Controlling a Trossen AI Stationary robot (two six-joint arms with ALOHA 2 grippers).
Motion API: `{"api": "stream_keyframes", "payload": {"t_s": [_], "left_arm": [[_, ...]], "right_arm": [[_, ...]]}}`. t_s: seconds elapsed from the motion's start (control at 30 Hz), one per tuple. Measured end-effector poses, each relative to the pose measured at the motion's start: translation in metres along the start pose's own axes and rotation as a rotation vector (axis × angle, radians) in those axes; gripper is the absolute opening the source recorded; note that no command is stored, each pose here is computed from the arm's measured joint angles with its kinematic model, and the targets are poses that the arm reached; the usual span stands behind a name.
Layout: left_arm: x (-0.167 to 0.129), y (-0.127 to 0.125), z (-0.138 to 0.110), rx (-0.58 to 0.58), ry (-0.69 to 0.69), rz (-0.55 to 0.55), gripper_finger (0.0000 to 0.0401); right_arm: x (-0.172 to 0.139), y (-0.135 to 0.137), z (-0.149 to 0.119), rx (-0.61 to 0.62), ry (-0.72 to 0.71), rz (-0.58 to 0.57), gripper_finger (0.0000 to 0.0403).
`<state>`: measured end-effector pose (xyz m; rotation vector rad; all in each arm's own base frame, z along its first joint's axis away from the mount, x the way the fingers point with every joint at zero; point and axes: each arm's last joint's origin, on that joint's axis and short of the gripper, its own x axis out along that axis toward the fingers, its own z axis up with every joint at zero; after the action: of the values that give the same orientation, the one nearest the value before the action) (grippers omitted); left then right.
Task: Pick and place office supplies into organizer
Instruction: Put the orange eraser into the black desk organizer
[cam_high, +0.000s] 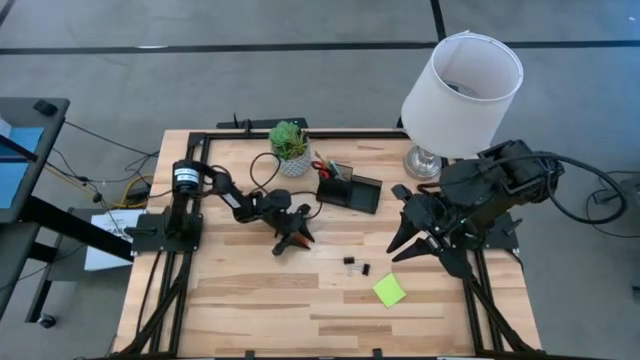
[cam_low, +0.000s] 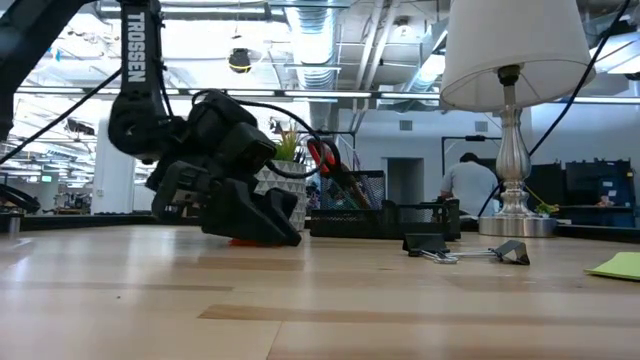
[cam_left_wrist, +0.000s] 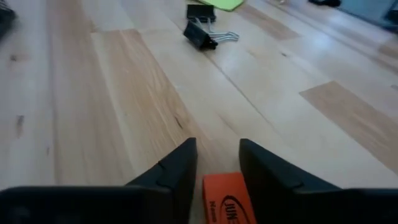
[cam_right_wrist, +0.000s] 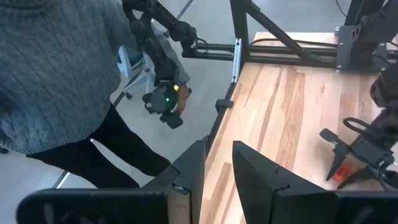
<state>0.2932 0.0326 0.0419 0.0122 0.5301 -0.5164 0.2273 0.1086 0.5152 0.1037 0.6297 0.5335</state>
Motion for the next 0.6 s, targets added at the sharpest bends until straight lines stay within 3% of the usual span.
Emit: {"api": "stream_keyframes", "payload": {"t_s": [0.1,0.2,0.47,0.6], "left_arm": [[-0.003,-0.006,-0.004,0.017,-0.013,0.096,0.0078],[-0.005,-0.009,-0.005,-0.017,-0.029,0.125,0.0044],[-0.001,-0.016,-0.001,-0.148,-0.045,0.12,0.0043],[-0.005,-0.014,0.016,-0.273,-0.126,0.173,0.0043]], "right_arm": [[0.0,0.0,0.0,0.001,0.004,-0.001,0.0076],[0.0,0.0,-0.001,-0.011,0.007,-0.002,0.0076],[0.0,0.0,-0.001,-0.057,0.009,-0.001,0.0076],[0.0,0.0,-0.001,-0.053,0.009,-0.001,0.0076]]}}
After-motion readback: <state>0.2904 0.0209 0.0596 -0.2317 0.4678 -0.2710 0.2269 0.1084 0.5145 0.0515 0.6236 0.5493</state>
